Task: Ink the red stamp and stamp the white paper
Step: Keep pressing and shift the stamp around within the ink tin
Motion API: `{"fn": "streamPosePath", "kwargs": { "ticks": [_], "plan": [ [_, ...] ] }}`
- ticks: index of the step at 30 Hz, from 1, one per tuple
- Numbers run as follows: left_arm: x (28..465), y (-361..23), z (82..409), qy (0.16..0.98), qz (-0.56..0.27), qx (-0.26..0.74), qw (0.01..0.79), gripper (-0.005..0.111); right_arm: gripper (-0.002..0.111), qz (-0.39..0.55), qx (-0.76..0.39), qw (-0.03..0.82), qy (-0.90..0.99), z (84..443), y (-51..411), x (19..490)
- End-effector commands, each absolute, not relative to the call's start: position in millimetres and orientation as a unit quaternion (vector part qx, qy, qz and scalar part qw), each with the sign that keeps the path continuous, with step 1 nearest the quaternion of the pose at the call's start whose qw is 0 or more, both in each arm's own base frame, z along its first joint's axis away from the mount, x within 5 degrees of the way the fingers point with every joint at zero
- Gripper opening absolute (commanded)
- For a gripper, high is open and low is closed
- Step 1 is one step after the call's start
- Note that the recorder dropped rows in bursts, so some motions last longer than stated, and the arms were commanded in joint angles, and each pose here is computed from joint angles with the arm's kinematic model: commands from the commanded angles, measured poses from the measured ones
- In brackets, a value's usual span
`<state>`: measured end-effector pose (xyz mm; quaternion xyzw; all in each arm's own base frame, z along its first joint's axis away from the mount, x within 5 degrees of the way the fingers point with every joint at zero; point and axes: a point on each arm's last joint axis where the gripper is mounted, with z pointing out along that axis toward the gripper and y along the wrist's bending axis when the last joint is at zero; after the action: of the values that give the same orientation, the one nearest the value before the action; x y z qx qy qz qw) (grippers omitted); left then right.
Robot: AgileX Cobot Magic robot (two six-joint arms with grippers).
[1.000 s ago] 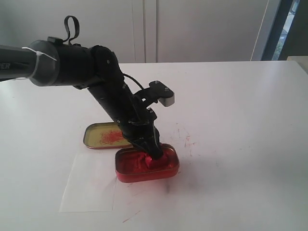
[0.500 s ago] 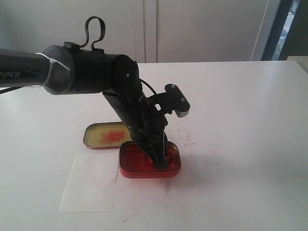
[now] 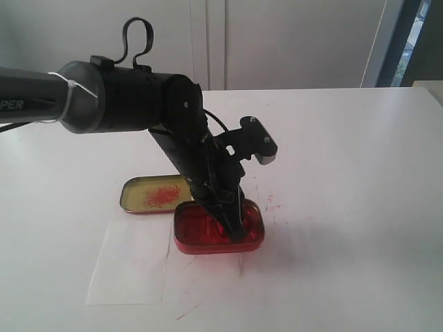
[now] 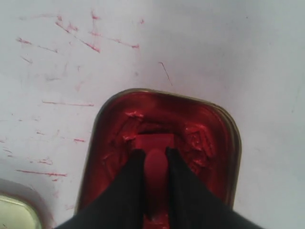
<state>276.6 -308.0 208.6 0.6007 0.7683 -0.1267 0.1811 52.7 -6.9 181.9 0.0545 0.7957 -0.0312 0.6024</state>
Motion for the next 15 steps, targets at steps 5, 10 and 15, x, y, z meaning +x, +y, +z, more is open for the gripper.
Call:
{"fn": "streamPosePath", "kwargs": {
  "ticks": [5, 10, 15],
  "plan": [
    [271, -307, 214, 0.765, -0.144, 0.592, 0.208, 0.0, 0.0, -0.031, 0.052, 0.608, 0.792, 182, -7, 53],
    [266, -303, 215, 0.765, -0.143, 0.598, 0.191, 0.0, 0.0, -0.031, 0.052, 0.608, 0.792, 182, -7, 53],
    [265, -301, 224, 0.761, -0.141, 0.6, 0.204, 0.0, 0.0, -0.037, 0.043, 0.607, 0.792, 182, -7, 53]
  ]
}}
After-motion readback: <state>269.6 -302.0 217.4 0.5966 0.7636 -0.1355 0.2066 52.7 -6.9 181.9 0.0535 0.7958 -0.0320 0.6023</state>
